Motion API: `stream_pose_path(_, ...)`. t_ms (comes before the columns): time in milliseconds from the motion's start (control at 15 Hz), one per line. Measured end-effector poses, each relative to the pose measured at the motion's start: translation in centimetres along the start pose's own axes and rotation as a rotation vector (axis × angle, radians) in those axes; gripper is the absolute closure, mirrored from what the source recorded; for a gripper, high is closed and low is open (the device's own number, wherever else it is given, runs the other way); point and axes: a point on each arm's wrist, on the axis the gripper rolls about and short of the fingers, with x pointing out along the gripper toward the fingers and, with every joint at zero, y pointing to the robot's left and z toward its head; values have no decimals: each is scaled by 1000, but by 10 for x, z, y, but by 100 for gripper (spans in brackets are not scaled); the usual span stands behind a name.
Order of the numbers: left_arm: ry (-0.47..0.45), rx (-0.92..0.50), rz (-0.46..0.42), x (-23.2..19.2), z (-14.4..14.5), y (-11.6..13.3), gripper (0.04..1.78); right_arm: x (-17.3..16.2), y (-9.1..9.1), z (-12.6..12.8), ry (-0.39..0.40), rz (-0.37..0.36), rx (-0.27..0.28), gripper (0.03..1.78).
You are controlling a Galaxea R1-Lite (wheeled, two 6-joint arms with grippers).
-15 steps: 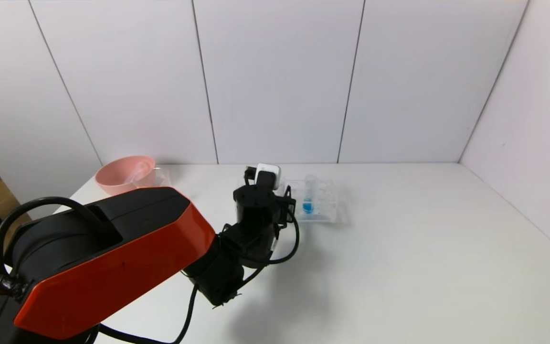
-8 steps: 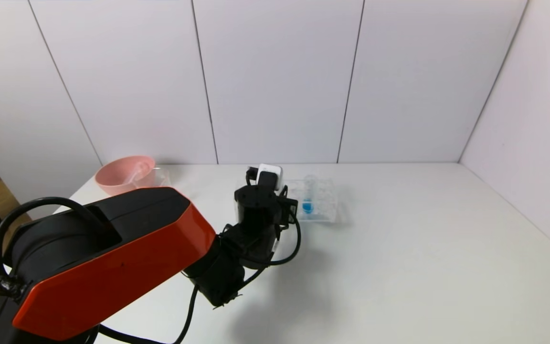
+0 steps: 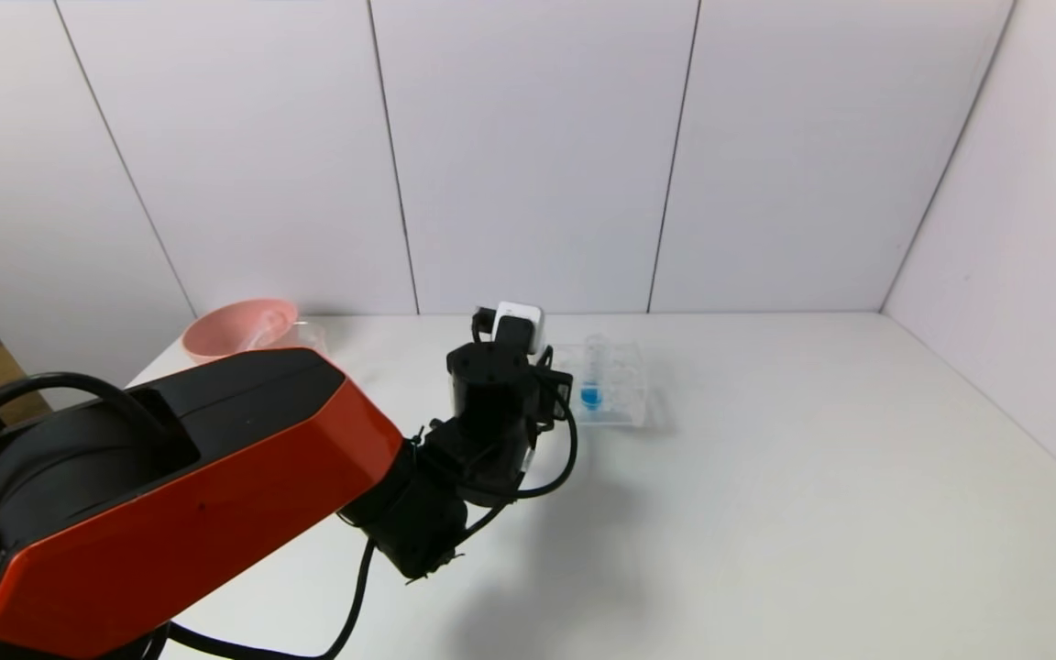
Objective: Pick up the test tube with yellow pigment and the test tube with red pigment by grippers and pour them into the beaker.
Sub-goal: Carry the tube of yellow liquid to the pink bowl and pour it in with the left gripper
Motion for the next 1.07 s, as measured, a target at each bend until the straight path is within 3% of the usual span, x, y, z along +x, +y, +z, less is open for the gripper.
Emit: stream_pose_path(1067, -66, -15, -40, -5, 52, 3, 137, 0, 0, 0, 0, 0, 0, 170)
